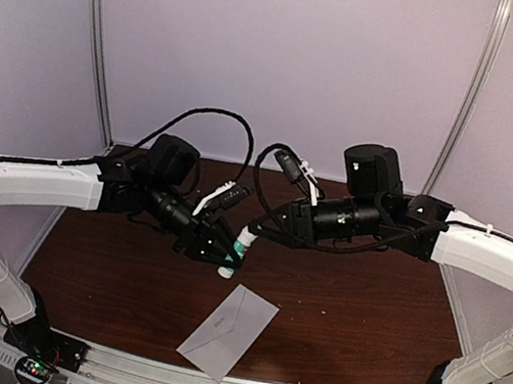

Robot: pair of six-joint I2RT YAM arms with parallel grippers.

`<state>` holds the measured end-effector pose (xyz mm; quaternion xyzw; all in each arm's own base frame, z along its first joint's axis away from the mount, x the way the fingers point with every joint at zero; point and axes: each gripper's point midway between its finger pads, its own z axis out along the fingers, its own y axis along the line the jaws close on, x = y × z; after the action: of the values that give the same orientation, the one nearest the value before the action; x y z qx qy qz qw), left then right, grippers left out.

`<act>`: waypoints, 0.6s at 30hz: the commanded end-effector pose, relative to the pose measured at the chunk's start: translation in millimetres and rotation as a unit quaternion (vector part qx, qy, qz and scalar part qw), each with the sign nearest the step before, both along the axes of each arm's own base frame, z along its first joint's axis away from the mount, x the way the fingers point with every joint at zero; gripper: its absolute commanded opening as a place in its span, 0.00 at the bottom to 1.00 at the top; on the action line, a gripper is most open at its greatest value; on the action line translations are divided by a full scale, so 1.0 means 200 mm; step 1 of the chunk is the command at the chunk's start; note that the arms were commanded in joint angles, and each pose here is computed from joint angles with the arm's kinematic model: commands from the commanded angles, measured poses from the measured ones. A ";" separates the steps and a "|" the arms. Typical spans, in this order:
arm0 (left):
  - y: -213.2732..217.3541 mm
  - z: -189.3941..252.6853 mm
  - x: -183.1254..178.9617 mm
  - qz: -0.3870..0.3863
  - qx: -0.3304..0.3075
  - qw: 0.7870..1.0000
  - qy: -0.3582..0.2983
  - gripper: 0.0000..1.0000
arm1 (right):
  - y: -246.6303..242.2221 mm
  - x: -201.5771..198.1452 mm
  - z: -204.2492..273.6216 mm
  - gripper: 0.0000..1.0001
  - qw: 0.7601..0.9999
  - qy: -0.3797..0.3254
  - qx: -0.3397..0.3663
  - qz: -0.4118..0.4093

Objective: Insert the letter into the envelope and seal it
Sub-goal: Close the solid glue cap on the solid glue.

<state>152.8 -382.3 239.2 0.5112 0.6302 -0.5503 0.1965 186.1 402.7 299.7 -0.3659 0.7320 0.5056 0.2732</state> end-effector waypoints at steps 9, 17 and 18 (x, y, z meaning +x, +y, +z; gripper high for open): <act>-0.06 0.15 0.10 0.030 -0.049 0.995 -0.080 0.00 | 0.08 -0.30 -0.31 0.07 0.985 0.064 -0.107 0.116; -0.04 0.17 0.14 0.065 -0.050 0.990 -0.111 0.00 | 0.10 -0.42 -0.38 0.06 0.976 0.100 -0.111 0.157; -0.04 0.18 0.15 0.073 -0.051 0.989 -0.116 0.00 | 0.11 -0.43 -0.39 0.06 0.975 0.103 -0.112 0.160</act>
<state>143.8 -373.3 208.4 0.5094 0.6692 -0.5161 0.1620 168.4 418.0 260.4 -0.4086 0.7535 0.4736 0.2023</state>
